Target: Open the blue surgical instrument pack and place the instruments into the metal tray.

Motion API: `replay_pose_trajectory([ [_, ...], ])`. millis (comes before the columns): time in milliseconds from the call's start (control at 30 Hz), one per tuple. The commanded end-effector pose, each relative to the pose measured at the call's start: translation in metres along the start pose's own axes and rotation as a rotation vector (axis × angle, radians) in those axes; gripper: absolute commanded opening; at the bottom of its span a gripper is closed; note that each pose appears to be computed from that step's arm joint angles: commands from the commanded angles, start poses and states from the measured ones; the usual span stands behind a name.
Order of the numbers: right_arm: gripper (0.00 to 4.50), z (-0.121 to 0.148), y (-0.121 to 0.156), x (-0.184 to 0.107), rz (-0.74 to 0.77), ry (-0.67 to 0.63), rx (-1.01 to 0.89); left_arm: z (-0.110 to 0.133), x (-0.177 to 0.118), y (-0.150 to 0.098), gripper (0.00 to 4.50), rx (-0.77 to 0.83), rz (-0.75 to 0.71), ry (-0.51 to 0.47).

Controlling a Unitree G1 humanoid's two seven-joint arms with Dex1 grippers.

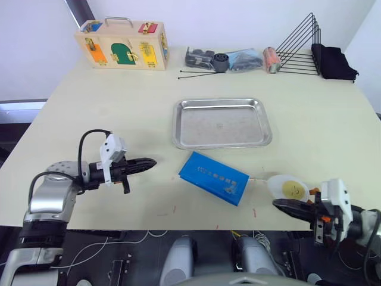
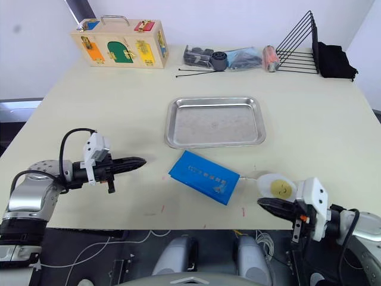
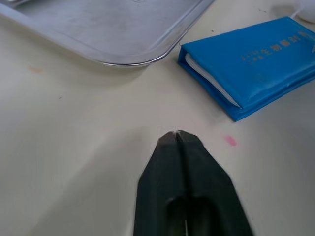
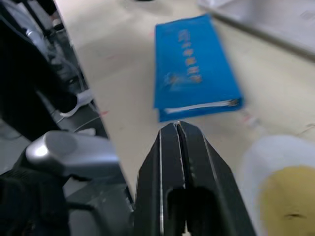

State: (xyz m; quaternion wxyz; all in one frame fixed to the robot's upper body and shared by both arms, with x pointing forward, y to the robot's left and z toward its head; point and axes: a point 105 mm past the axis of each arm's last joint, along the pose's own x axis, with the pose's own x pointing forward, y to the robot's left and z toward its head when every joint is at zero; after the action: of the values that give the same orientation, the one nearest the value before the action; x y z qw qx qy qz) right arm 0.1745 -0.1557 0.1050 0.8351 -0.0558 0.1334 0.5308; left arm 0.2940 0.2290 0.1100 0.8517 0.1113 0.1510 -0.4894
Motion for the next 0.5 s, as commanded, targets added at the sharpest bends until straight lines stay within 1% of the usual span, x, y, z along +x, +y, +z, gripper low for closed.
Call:
replay_pose_trajectory([
  [33,0.00,-0.009,0.002,0.010,-0.040,0.034,-0.015,0.005,0.012,0.001,0.02,0.045,-0.043,-0.008],
  [233,0.00,-0.027,-0.015,0.031,-0.145,0.059,0.010,0.005,0.035,0.002,0.02,0.073,-0.116,0.007],
  [400,0.00,-0.021,-0.024,0.052,-0.165,-0.011,0.033,0.004,0.044,0.004,0.02,0.082,-0.156,0.009],
  [500,0.00,-0.014,-0.029,0.059,-0.169,-0.016,0.015,0.004,0.049,0.002,0.02,0.086,-0.179,0.004],
])
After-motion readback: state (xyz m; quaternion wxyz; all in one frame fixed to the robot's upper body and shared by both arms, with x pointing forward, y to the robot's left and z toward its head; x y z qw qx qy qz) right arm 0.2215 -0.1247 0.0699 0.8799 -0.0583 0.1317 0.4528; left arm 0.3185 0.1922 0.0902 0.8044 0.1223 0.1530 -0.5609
